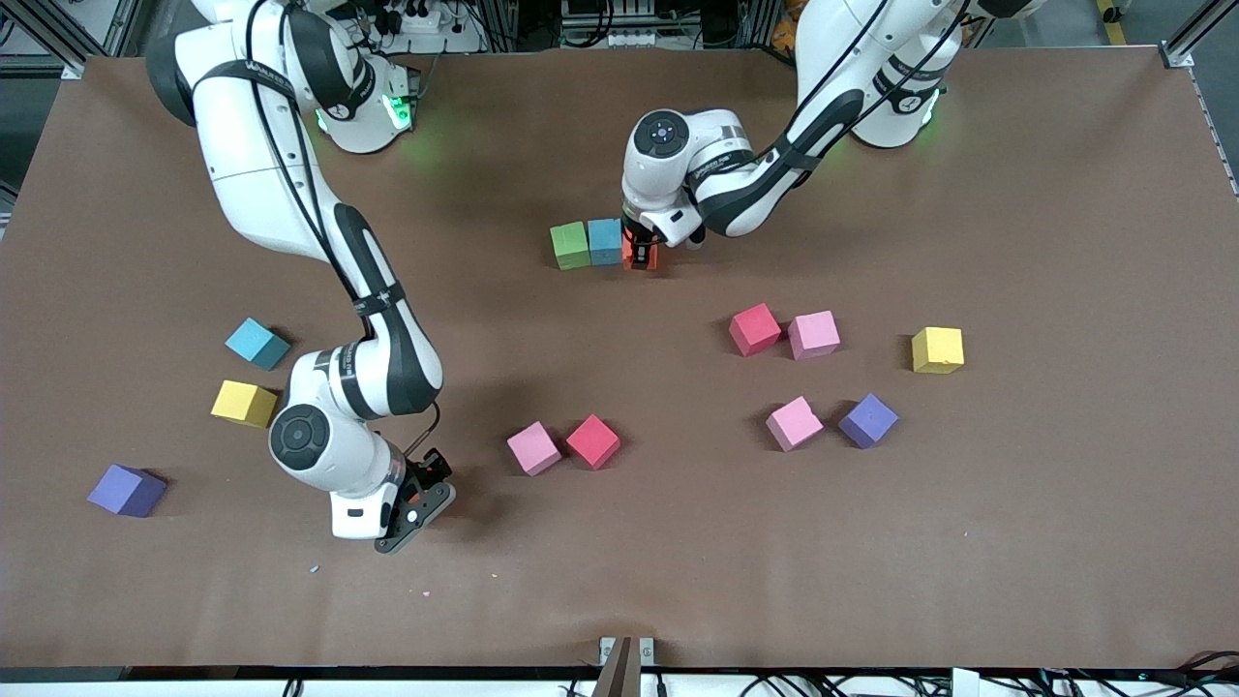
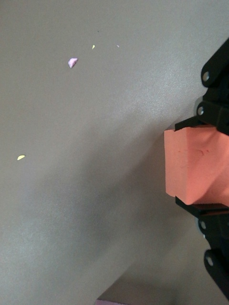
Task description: Arrange 11 blocks into digit 3
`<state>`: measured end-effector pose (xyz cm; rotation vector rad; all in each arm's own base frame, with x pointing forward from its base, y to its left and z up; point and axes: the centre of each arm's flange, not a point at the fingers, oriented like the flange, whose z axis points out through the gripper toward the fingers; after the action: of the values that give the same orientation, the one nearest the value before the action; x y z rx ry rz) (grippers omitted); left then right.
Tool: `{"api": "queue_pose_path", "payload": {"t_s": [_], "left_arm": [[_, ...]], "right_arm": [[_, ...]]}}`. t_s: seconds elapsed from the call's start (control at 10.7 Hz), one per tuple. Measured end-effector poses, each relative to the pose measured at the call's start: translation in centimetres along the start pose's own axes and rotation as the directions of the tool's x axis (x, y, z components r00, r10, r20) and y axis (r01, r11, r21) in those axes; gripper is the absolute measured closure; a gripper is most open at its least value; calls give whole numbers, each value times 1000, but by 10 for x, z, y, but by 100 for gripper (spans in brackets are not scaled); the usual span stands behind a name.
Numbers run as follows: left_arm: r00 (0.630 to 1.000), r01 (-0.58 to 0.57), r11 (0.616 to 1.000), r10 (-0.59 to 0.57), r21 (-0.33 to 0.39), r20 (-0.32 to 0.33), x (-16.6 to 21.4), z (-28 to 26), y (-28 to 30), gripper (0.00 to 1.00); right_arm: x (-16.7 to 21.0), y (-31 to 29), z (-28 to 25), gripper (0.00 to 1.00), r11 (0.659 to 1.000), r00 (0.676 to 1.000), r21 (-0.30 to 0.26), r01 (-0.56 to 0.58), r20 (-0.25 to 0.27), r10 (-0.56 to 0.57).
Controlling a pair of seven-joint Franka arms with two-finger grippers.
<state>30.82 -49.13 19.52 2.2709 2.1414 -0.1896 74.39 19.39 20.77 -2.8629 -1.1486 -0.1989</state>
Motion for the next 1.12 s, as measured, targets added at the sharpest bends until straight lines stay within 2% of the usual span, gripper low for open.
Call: {"api": "queue_pose_path", "payload": {"t_s": [0.19, 0.28, 0.37, 0.47, 0.56, 0.84, 1.12], "left_arm": [[1000, -1, 1000, 1, 1, -1, 0, 0, 0, 41], [1000, -1, 1000, 1, 1, -2, 0, 0, 0, 37], [1000, -1, 1000, 1, 3, -5, 0, 1, -1, 24], [1000, 0, 1000, 0, 6, -11, 1, 2, 0, 6], [1000, 1, 1000, -1, 8, -20, 1, 2, 0, 0], [999, -2, 1000, 2, 8, -34, -3, -4, 2, 0], [997, -35, 999, 34, -4, -69, -15, -28, 2, 0]], "right_arm": [[1, 0, -1, 44, 1000, 1000, 2, -4, -6, 4], [3, 0, -3, 44, 1000, 1000, 9, -12, -16, 12], [4, 0, -6, 44, 1000, 1000, 14, -16, -23, 16], [5, -1, -9, 44, 1000, 1000, 21, -19, -22, 19], [4, -2, -13, 44, 999, 1000, 34, -23, -9, 23], [1, -11, -38, 44, 995, 997, 76, -71, 40, 68], [-3, -57, -68, 44, 978, 981, 97, -183, 76, 176]]}}
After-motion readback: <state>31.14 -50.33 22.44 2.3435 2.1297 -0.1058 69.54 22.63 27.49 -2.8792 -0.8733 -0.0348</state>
